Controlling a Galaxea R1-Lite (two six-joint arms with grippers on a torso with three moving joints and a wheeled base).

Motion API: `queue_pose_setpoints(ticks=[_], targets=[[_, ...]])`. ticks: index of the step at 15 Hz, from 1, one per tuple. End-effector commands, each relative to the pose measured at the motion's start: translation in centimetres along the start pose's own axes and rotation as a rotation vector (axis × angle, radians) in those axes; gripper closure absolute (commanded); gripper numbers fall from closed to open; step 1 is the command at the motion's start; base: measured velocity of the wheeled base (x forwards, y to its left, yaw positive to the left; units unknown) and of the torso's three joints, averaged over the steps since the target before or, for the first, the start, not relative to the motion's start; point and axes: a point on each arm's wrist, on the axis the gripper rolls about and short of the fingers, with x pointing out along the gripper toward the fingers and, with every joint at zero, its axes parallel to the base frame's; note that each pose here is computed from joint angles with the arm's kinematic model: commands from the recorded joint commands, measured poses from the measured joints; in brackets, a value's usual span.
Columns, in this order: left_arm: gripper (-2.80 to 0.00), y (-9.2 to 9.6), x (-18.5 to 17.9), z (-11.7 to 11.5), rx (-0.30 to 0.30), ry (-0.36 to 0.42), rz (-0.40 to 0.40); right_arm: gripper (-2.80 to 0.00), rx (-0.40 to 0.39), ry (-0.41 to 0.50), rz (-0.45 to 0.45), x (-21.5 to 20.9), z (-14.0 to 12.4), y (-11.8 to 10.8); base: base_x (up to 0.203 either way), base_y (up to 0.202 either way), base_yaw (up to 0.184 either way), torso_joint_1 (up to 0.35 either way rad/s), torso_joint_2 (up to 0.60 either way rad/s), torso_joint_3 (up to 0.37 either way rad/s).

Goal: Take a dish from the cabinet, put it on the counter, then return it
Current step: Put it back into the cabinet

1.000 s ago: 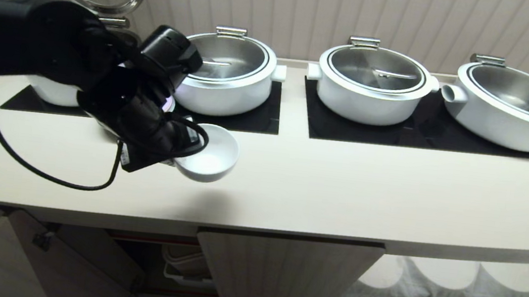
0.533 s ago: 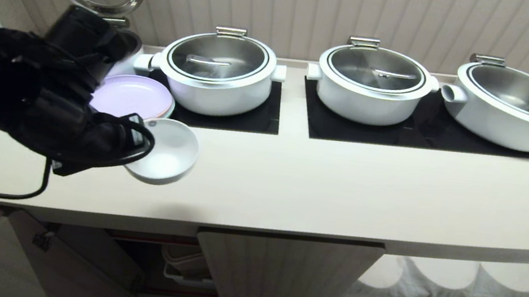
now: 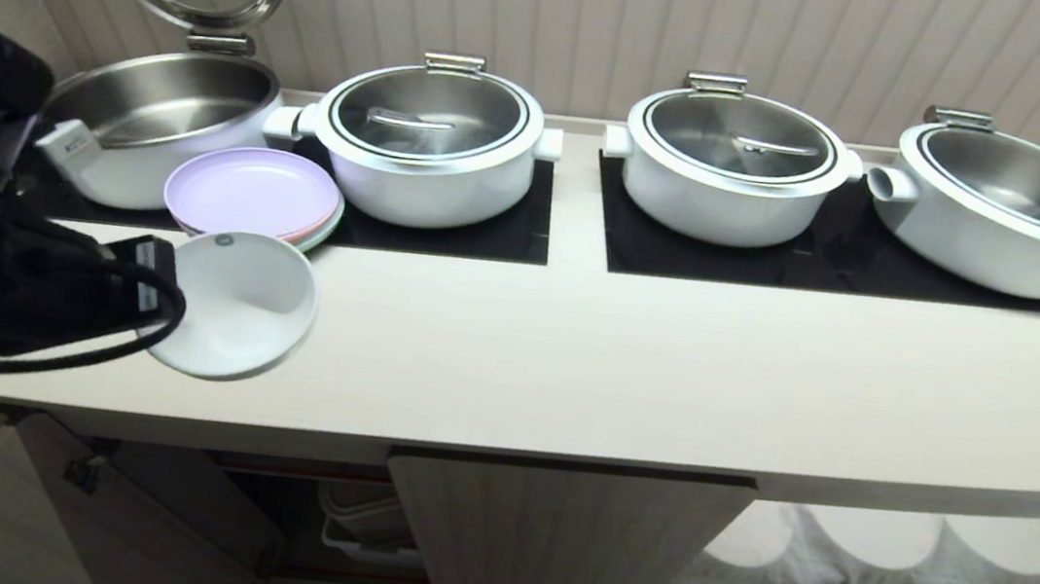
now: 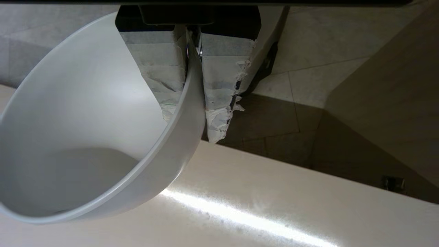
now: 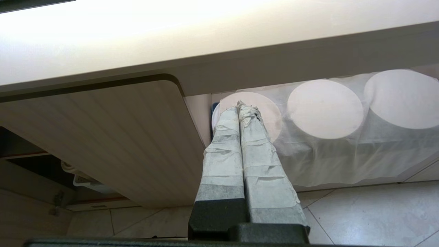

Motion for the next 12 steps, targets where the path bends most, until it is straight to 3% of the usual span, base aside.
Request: queue_pose_setpoints(ticks=[1,5,8,11,12], targets=[[0.00,0.9,-1.6,-1.5,0.005,-0.022,-0.024,0.00,0.001,0.000,0.000,0.0,0.0,0.0,0.000,0.000,0.000,0.000,0.00,0.000],[0.00,2.4,-2.9,-3.8,0.064,-0.022,-0.024,0.00,0.001,0.000,0.000,0.0,0.0,0.0,0.000,0.000,0.000,0.000,0.00,0.000],[0.00,4.1,-4.4,-6.1,0.071,0.005,-0.068,0.00,0.001,0.000,0.000,0.0,0.0,0.0,0.000,0.000,0.000,0.000,0.00,0.000],[0.00,6.4,-5.5,-8.9,0.151,0.150,-0.069,0.00,0.001,0.000,0.000,0.0,0.0,0.0,0.000,0.000,0.000,0.000,0.00,0.000],[0.00,6.7,-5.6,-9.6,0.152,0.190,-0.069,0.00,0.001,0.000,0.000,0.0,0.0,0.0,0.000,0.000,0.000,0.000,0.00,0.000]])
